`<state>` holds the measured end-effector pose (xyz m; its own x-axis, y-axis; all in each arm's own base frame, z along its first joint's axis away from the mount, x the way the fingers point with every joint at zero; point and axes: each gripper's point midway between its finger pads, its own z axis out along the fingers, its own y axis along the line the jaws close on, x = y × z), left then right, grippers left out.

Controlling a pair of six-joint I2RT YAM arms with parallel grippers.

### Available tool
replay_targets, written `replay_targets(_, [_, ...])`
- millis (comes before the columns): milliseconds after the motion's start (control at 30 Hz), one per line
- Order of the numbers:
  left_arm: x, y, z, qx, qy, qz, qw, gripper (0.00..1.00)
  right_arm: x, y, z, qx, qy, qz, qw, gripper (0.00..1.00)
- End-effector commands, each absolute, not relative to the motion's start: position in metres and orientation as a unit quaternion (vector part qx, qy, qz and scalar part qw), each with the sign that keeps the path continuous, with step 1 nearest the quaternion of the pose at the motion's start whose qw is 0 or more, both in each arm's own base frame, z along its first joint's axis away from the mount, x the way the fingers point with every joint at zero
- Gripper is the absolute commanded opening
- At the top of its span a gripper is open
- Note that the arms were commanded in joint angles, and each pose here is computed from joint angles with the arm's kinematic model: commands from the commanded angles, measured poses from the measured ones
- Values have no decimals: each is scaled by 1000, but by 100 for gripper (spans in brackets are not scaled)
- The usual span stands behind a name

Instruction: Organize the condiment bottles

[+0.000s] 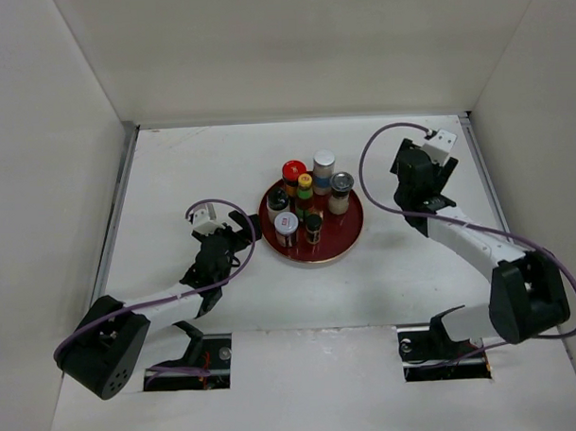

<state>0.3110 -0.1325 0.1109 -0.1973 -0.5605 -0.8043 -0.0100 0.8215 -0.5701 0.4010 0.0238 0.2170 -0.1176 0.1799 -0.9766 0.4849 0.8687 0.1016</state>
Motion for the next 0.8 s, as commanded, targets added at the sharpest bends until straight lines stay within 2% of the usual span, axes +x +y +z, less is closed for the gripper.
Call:
replay_targets(0, [313,-139,127,-195,721,-255,614,98,410,-14,227,262,714,-190,621,87])
replay_targets(167, [313,-139,127,-196,719,-257,615,98,430,-32,207,268,726,-193,603,87])
replay_targets(333, [313,-138,128,-198,718,-255,617,98,443,-37,189,274,736,-176,594,79])
replay_targets(433, [314,-139,127,-196,720,-256,615,98,451,-39,180,276,743,-163,587,70])
replay_targets(767, [315,-138,127,-199,720,-253,615,98,454,-32,161,281,757,-143,572,59])
